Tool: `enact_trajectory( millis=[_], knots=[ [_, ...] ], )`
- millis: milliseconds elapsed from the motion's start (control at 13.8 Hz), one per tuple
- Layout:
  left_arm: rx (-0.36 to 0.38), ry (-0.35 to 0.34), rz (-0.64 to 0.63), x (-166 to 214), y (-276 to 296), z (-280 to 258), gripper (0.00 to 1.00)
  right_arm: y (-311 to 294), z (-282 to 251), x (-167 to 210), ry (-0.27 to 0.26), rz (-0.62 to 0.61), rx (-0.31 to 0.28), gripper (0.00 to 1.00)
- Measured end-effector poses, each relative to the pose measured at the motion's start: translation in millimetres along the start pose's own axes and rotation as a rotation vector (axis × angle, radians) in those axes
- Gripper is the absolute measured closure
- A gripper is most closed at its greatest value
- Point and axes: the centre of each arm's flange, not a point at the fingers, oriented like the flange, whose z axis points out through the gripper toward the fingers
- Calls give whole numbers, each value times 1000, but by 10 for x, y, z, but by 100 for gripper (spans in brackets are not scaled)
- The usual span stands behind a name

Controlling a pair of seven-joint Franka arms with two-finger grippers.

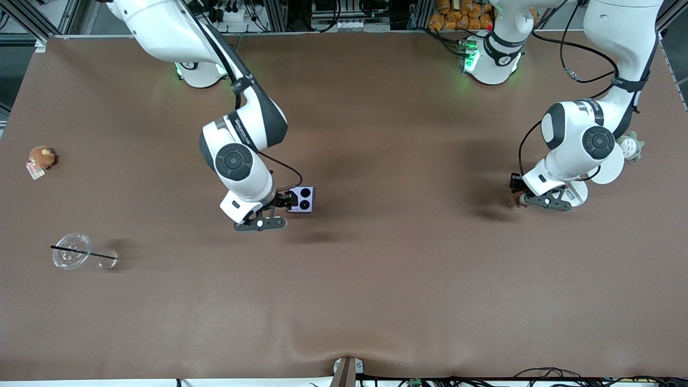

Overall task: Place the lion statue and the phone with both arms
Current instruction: 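Open the left gripper on the lion while the right gripper grasps the phone, then raise the left gripper away while the right gripper lifts the phone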

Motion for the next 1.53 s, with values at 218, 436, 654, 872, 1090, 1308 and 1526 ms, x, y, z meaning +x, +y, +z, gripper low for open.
enact_trajectory(
  millis=[218, 436, 654, 872, 1090, 1308, 1526],
  knots=[
    [9, 36, 0, 145, -36, -140, 17, -177, 269, -87, -22, -28, -12, 0],
    [10, 47, 5, 404, -75, -446, 0, -301, 430, -160, -37, -23, -19, 0],
    [6, 41, 16, 784, -105, -1008, 0, -487, 602, -275, -55, 58, -22, 0],
    [10, 65, 30, 1099, -98, -1651, 0, -655, 752, -354, -43, 92, -18, 0],
    [10, 66, 33, 1278, -119, -2195, 0, -662, 830, -364, -46, 94, -21, 0],
    [11, 74, 34, 1364, -136, -2655, 0, -656, 837, -363, -46, 95, -22, 0],
    [14, 87, 33, 1387, -152, -3025, 0, -651, 906, -378, -56, 94, -28, 0]
  ],
)
